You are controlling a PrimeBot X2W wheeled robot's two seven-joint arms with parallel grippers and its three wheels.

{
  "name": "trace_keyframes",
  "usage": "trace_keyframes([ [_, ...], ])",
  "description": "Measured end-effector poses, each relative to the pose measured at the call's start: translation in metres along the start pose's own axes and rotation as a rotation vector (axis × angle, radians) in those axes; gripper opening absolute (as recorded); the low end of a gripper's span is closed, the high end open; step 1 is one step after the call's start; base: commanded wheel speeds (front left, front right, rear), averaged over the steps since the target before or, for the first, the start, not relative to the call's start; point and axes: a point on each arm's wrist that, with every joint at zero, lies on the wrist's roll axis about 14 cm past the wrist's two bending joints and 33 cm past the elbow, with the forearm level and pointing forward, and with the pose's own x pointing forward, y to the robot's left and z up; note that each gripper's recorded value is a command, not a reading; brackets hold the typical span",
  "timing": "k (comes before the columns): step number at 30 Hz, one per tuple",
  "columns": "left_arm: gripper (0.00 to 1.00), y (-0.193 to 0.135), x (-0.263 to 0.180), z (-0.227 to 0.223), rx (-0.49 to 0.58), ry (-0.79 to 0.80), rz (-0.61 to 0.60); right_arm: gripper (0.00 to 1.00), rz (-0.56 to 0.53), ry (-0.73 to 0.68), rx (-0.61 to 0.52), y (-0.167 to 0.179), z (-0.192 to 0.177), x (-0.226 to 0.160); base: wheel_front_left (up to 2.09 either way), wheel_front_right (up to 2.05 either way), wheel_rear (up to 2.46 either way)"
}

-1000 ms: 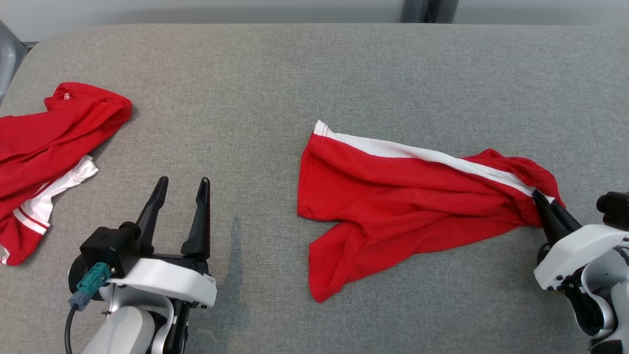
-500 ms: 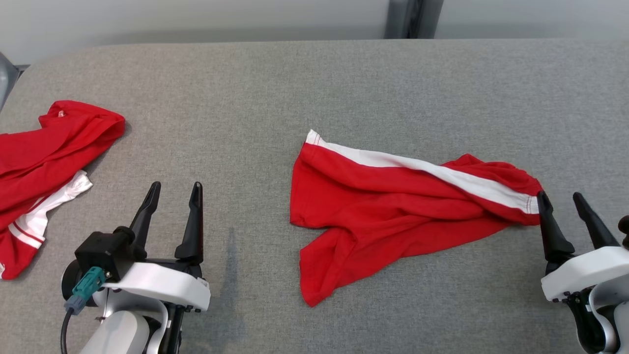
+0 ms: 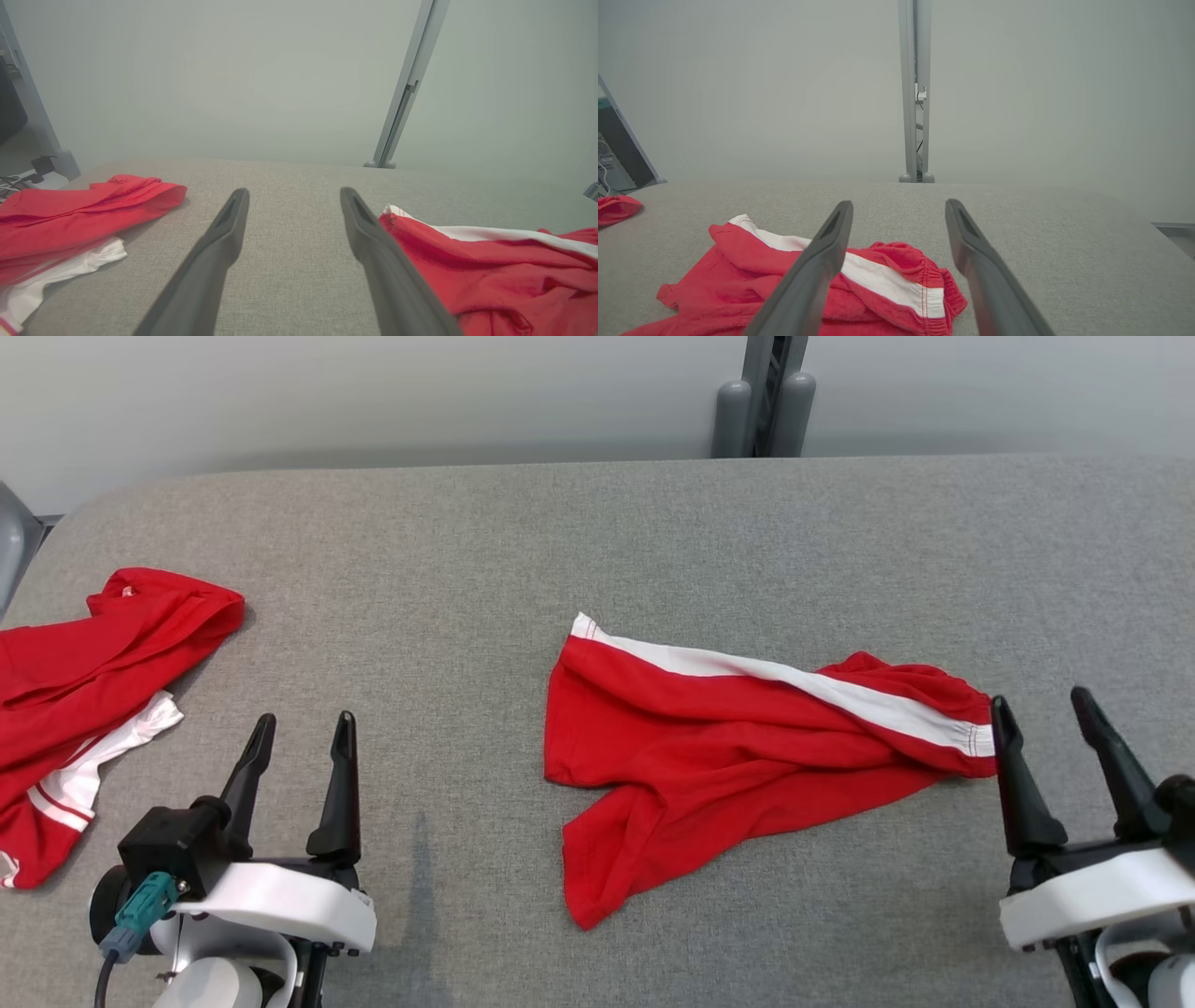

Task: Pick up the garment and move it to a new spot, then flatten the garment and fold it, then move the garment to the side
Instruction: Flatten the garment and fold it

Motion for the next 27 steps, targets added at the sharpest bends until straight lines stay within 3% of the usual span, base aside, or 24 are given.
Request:
trace_keyframes([
  [11, 1.00, -0.014, 0.002, -0.002, -0.008, 0.022, -0.062, 1.00, -0.016, 0.021, 0.026, 0.002, -0.002, -0.009, 0.00, 0.00, 0.00],
  [20, 1.00, -0.081, 0.052, -0.003, 0.030, 0.129, -0.351, 1.00, -0.040, 0.053, 0.045, -0.004, -0.015, -0.006, 0.00, 0.00, 0.00],
  [27, 1.00, -0.136, 0.085, -0.053, 0.051, 0.404, -0.539, 1.00, -0.069, 0.086, 0.066, -0.012, -0.032, -0.004, 0.00, 0.00, 0.00],
])
